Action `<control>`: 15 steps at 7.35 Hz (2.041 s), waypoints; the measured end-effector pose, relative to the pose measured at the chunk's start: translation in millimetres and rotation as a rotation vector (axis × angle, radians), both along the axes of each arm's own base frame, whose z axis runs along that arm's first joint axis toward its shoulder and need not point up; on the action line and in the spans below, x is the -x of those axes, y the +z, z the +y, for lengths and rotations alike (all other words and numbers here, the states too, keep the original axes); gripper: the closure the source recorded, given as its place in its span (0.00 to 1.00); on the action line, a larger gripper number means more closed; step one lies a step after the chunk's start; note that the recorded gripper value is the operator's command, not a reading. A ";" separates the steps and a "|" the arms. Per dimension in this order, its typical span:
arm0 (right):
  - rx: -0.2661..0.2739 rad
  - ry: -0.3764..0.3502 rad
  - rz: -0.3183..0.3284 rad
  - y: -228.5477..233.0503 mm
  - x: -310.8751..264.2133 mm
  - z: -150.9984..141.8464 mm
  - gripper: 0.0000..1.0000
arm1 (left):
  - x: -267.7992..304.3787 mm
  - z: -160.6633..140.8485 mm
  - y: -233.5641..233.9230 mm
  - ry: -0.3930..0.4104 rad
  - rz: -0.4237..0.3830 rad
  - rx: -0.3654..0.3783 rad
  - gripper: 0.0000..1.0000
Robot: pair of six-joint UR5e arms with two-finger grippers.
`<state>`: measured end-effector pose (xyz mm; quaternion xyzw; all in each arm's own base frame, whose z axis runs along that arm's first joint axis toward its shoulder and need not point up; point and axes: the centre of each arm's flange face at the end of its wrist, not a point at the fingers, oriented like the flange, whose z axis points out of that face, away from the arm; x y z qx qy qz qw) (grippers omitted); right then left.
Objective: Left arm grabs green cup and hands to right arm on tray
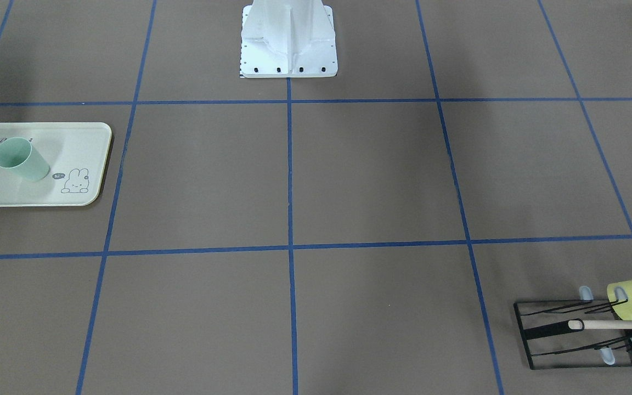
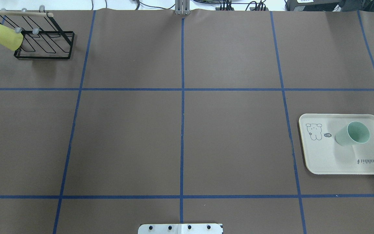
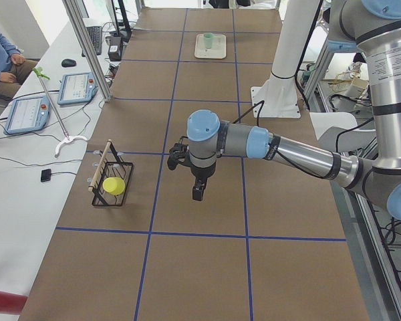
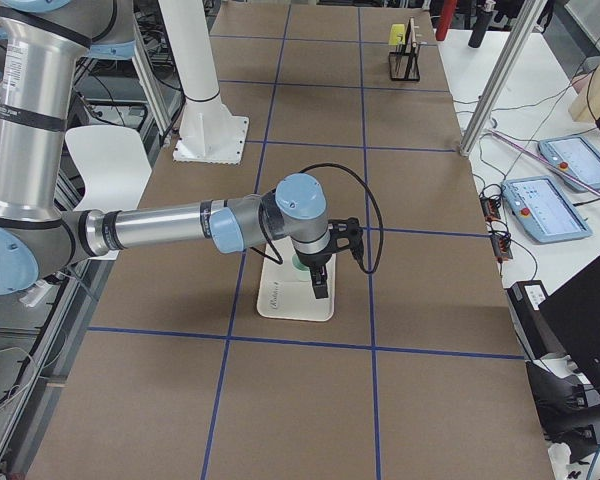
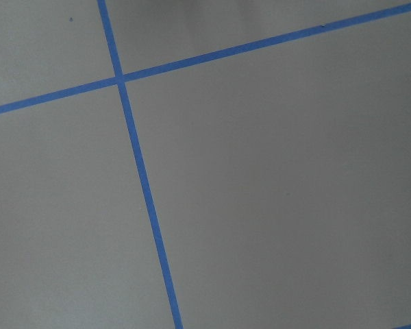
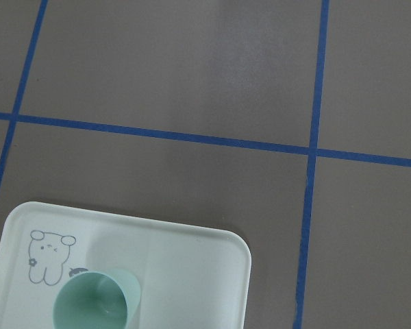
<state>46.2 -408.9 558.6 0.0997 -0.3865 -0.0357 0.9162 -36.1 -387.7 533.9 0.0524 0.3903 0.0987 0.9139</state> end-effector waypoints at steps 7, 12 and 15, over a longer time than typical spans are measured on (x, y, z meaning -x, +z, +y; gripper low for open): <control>0.019 -0.016 0.038 -5.6 -9.5 -10.6 0.00 | 15.1 -62.6 29.7 -0.053 0.004 0.052 0.00; -0.006 -0.011 0.040 -17.9 -10.9 -19.6 0.00 | 15.8 -59.7 38.1 -0.055 0.004 0.070 0.00; 0.006 -0.010 0.032 -14.1 -11.4 -17.6 0.00 | 15.6 -59.5 37.5 -0.061 0.005 0.076 0.00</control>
